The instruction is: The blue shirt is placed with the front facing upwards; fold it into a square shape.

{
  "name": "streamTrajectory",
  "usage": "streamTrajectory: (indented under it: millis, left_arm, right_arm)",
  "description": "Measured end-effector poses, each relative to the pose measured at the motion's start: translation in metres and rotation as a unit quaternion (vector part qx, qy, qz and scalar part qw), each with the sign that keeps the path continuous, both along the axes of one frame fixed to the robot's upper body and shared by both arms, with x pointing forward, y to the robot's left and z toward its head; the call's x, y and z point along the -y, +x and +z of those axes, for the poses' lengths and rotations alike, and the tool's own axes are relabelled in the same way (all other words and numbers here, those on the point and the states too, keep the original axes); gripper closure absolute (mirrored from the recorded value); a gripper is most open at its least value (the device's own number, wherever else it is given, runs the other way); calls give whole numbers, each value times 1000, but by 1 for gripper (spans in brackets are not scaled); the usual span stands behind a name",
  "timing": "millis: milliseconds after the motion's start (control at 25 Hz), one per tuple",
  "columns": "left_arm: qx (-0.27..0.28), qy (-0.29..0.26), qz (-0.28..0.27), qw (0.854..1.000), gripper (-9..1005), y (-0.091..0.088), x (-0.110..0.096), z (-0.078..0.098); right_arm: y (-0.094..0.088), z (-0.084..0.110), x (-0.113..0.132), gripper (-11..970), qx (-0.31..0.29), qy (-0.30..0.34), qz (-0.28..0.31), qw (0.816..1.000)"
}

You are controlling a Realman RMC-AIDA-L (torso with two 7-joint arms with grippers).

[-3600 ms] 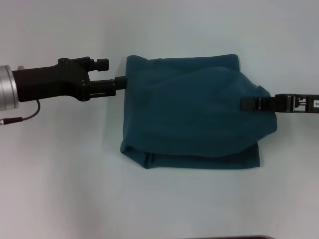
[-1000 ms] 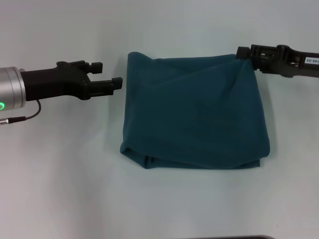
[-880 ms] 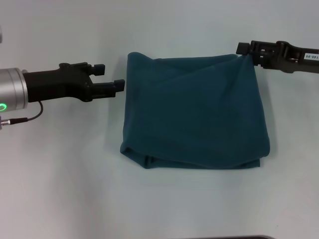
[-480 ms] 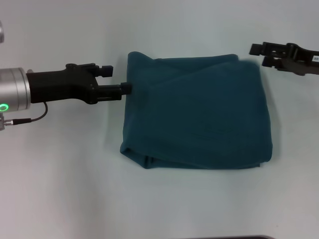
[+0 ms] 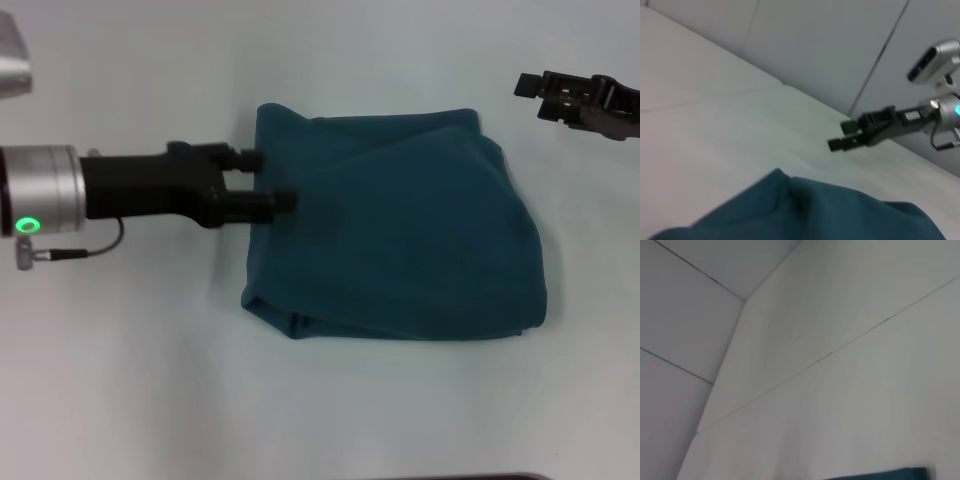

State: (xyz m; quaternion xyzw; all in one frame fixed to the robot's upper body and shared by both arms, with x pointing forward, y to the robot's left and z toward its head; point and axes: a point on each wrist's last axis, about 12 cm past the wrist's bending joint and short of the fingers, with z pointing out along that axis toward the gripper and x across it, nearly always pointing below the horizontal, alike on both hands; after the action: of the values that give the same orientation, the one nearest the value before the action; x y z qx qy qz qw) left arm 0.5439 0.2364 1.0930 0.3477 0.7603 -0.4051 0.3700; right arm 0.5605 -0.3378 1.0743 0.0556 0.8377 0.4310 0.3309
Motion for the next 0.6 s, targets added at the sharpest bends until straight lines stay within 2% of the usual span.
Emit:
streamTrajectory:
  millis: [200, 600]
  left_arm:
    - [-18, 2, -21, 1000, 201, -5, 11, -11]
    - [-50, 0, -28, 998, 213, -16, 16, -32]
  right_arm:
    - [3, 2, -4, 151, 4, 2, 7, 1000]
    - [3, 3, -5, 152, 4, 3, 10, 1000]
